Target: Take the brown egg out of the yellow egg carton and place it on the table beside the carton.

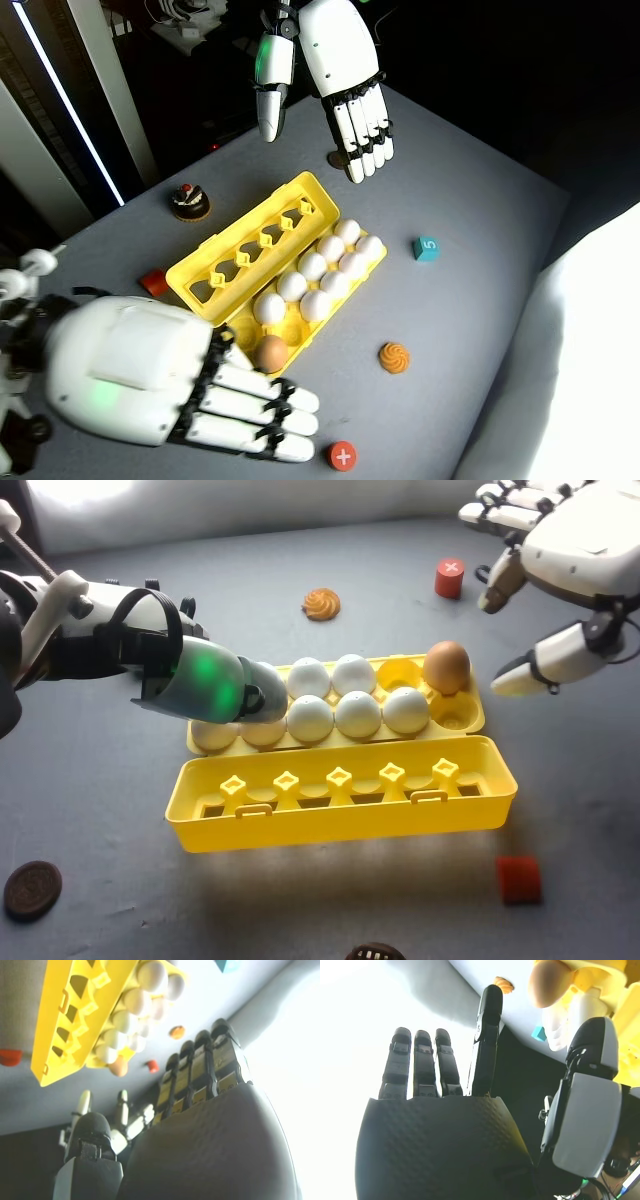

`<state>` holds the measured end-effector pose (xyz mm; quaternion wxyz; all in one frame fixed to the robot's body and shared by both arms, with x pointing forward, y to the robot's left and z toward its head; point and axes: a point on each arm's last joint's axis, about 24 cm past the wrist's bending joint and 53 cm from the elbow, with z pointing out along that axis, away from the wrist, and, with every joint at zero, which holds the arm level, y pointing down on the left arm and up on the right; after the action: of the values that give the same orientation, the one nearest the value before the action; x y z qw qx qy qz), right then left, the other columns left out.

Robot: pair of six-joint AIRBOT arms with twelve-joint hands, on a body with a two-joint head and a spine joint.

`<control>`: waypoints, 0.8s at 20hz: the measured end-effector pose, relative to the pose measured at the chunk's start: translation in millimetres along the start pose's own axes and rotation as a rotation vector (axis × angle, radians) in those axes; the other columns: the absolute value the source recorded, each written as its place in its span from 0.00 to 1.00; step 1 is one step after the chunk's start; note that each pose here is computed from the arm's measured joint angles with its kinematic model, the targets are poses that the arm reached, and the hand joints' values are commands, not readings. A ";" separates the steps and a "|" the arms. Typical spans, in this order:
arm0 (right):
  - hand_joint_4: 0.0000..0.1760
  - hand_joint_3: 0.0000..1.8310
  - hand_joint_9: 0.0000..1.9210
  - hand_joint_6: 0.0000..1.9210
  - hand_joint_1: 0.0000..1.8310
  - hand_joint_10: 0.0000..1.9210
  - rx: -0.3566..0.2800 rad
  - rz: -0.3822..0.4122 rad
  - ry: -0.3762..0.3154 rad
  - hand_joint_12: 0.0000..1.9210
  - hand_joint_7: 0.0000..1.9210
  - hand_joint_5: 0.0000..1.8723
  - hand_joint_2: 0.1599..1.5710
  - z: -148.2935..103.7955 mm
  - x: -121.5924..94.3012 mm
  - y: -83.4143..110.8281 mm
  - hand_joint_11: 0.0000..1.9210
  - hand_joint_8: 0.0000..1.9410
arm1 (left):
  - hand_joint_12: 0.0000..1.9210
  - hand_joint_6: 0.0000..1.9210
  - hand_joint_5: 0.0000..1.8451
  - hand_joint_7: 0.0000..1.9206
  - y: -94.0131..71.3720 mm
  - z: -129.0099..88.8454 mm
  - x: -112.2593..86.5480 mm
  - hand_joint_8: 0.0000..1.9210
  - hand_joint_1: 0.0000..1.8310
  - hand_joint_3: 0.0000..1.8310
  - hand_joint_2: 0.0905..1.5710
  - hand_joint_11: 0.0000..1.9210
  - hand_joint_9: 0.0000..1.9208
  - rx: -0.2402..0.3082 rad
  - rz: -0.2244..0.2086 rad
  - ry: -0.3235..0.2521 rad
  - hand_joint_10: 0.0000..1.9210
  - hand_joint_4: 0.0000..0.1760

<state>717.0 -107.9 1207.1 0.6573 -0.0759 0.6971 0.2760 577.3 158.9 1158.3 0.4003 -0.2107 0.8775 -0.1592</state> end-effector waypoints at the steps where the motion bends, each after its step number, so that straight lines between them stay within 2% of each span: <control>1: 0.74 0.00 0.00 0.00 0.32 0.00 -0.005 0.004 -0.003 0.00 0.03 0.47 0.46 4.5 1.1 1.9 0.00 0.00 | 0.00 0.00 0.02 0.02 -0.2 0.0 0.0 0.00 0.00 0.00 0.74 0.00 0.01 0.001 0.000 0.000 0.00 0.00; 2: 0.63 0.00 0.00 0.00 0.32 0.00 -0.013 0.008 -0.010 0.00 0.03 0.47 0.46 9.8 -0.3 4.8 0.00 0.00 | 0.00 0.00 0.03 0.03 -0.4 0.0 0.1 0.00 0.00 0.00 0.74 0.00 0.01 0.002 0.000 0.000 0.00 0.00; 3: 0.64 0.00 0.00 0.00 0.32 0.00 -0.018 0.030 -0.022 0.00 0.03 0.47 0.46 14.5 -3.7 6.6 0.00 0.00 | 0.00 0.00 0.03 0.03 -0.4 0.0 0.1 0.00 0.00 0.00 0.75 0.00 0.02 0.002 0.000 0.000 0.00 0.00; 4: 0.72 0.00 0.00 0.00 0.30 0.00 -0.022 0.047 -0.034 0.00 0.03 0.46 0.46 19.5 -7.3 9.0 0.00 0.00 | 0.00 0.00 0.02 0.02 -0.3 0.0 0.0 0.00 0.00 0.00 0.75 0.00 0.01 0.001 0.000 0.000 0.00 0.00; 6: 0.68 0.00 0.00 0.00 0.32 0.00 -0.026 0.074 -0.046 0.00 0.05 0.47 0.46 26.1 -9.6 11.1 0.00 0.01 | 0.00 0.00 0.02 0.02 -0.3 0.0 0.0 0.00 0.00 0.00 0.75 0.00 0.01 0.001 0.000 0.000 0.00 0.00; 7: 0.76 0.00 0.00 0.00 0.30 0.00 -0.027 0.081 -0.043 0.00 0.05 0.47 0.46 29.0 -7.9 11.9 0.00 0.01 | 0.00 0.00 0.02 0.02 -0.2 0.0 0.0 0.00 0.00 0.00 0.74 0.00 0.00 0.001 0.000 0.000 0.00 0.00; 9: 0.78 0.00 0.00 0.00 0.29 0.00 -0.030 0.092 -0.025 0.00 0.04 0.46 0.47 33.0 -2.4 13.9 0.00 0.00 | 0.00 0.00 0.02 0.02 -0.3 0.0 0.0 0.00 0.00 0.00 0.74 0.00 0.01 0.001 0.000 0.000 0.00 0.00; 13: 0.70 0.00 0.00 0.01 0.32 0.00 -0.029 0.097 -0.009 0.00 0.03 0.48 0.47 37.0 6.5 13.7 0.00 0.00 | 0.00 0.00 0.03 0.03 -0.3 0.0 0.0 0.00 0.00 0.00 0.74 0.00 0.01 0.001 0.000 0.000 0.00 0.00; 14: 0.81 0.00 0.00 0.01 0.30 0.00 -0.025 0.096 0.002 0.00 0.04 0.49 0.46 37.8 11.9 11.9 0.00 0.01 | 0.00 0.00 0.03 0.03 -0.2 0.0 0.0 0.00 0.00 0.00 0.74 0.00 0.02 0.001 0.000 0.000 0.00 0.00; 15: 0.81 0.00 0.00 0.01 0.30 0.00 -0.025 0.097 0.008 0.00 0.04 0.49 0.46 38.2 14.3 11.9 0.00 0.01 | 0.00 0.00 0.03 0.03 -0.1 0.0 0.0 0.00 0.00 0.00 0.74 0.00 0.02 0.000 0.000 0.000 0.00 0.00; 16: 0.85 0.00 0.00 0.01 0.30 0.00 -0.021 0.096 0.019 0.00 0.03 0.48 0.47 39.2 18.9 9.7 0.00 0.00 | 0.00 0.00 0.02 0.03 -0.2 0.0 0.0 0.00 0.00 0.00 0.74 0.00 0.01 0.001 0.000 0.000 0.00 0.00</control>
<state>744.4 -76.0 1192.4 0.6357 -0.0518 0.7034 0.3137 577.3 158.7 1158.3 0.4004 -0.2105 0.8775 -0.1596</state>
